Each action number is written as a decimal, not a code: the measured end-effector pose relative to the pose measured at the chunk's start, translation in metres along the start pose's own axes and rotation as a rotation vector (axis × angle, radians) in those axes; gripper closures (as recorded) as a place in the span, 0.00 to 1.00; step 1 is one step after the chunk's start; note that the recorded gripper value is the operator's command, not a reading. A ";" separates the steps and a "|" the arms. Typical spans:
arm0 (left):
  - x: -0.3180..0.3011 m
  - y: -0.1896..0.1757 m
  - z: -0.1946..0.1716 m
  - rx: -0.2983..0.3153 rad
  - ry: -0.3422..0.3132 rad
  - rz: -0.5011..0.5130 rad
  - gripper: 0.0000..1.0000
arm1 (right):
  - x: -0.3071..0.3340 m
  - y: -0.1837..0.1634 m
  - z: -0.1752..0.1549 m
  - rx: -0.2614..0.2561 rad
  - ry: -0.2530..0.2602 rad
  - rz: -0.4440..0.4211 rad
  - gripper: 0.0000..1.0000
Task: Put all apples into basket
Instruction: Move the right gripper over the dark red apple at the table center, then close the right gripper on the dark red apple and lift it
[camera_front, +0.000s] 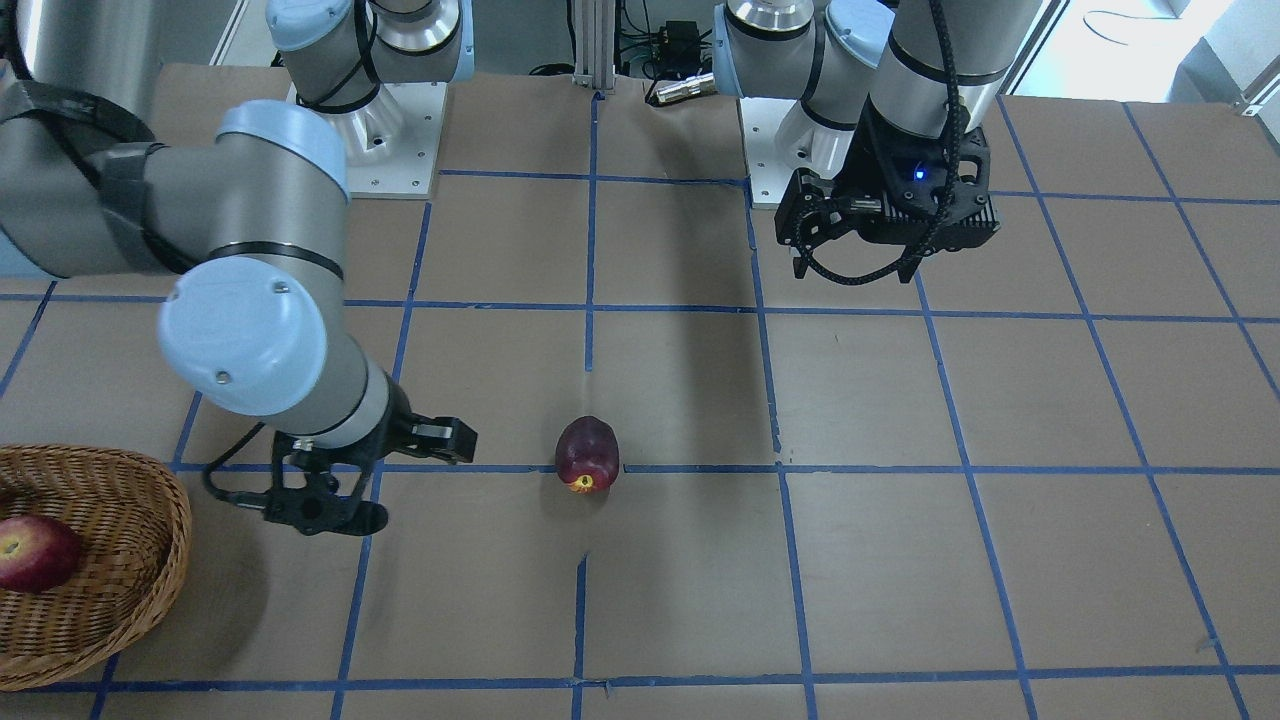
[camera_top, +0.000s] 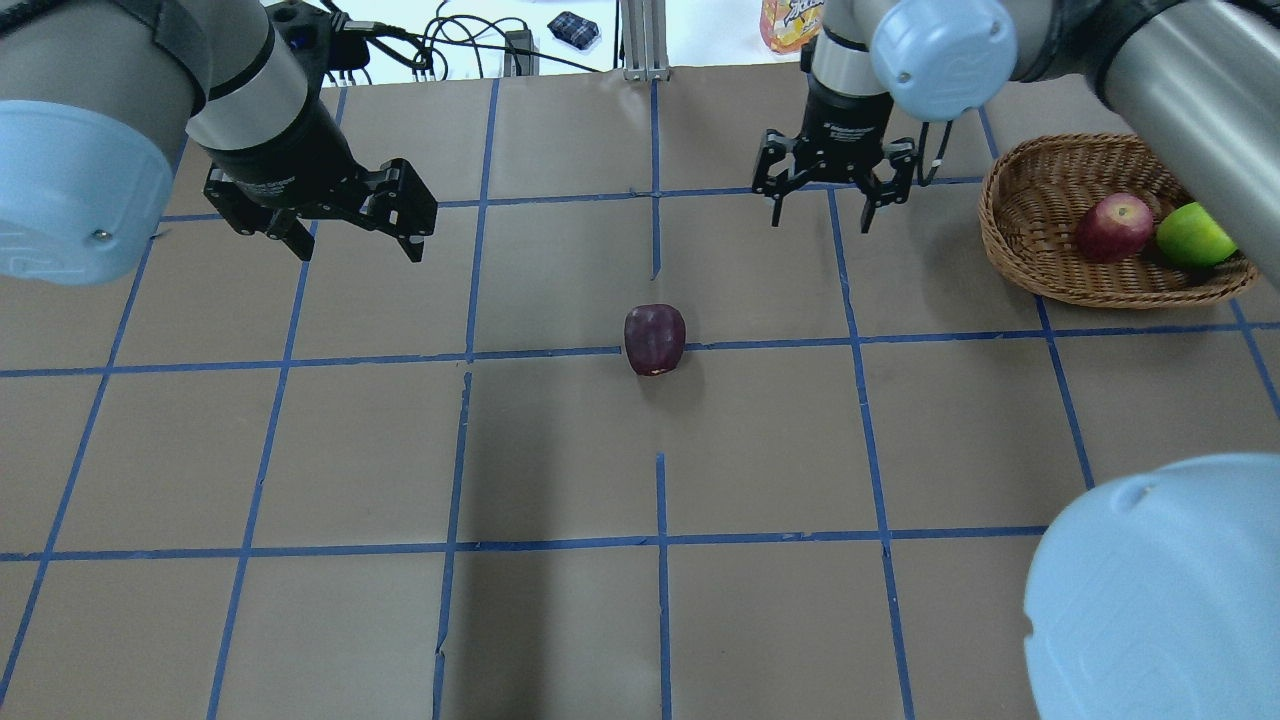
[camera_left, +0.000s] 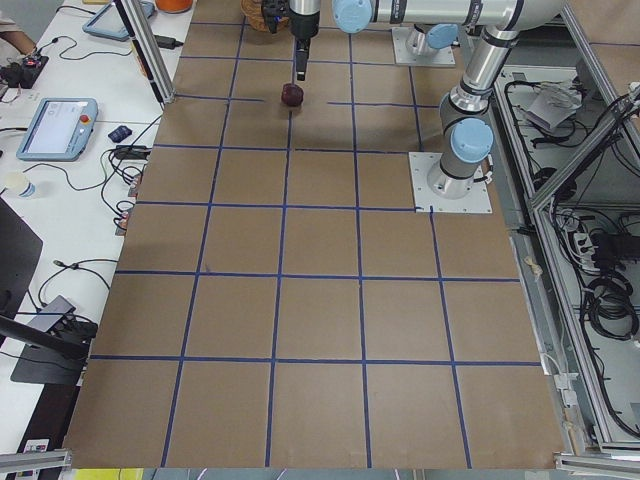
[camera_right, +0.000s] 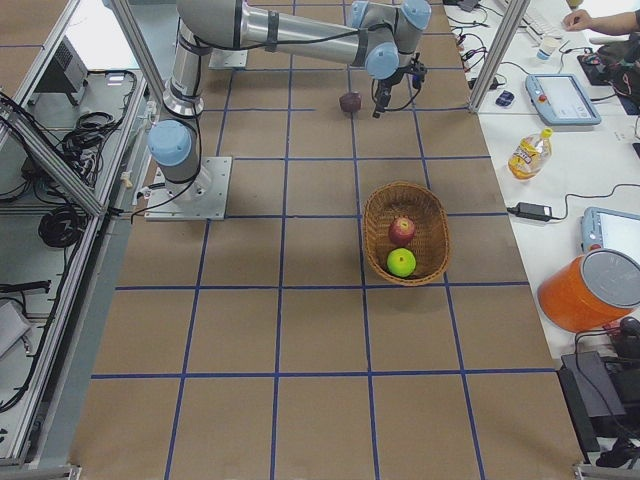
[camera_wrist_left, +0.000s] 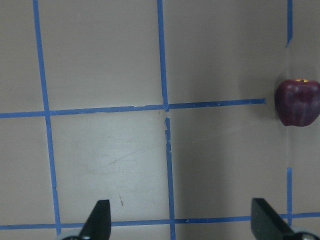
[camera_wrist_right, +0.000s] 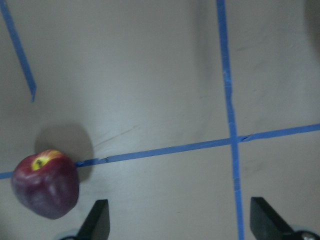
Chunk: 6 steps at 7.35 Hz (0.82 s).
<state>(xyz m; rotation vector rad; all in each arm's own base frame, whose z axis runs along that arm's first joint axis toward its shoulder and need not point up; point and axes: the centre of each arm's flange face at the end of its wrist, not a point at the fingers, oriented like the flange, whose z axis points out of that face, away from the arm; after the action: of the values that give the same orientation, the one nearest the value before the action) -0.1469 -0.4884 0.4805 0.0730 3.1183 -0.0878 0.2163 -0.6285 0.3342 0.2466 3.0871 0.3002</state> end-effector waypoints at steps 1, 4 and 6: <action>-0.001 0.000 0.000 0.000 0.000 -0.002 0.00 | -0.033 0.010 0.015 -0.020 -0.029 0.002 0.00; -0.002 0.000 0.001 -0.002 0.000 -0.003 0.00 | -0.107 0.027 0.062 -0.001 -0.047 -0.016 0.00; -0.002 0.000 0.001 -0.002 -0.001 -0.002 0.00 | -0.119 0.036 0.094 0.014 -0.052 -0.024 0.00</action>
<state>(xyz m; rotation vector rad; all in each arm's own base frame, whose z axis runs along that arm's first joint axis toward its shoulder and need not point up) -0.1446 -0.4881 0.4800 0.0692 3.1180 -0.0849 0.3431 -0.5947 0.2511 0.2134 3.0389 0.2672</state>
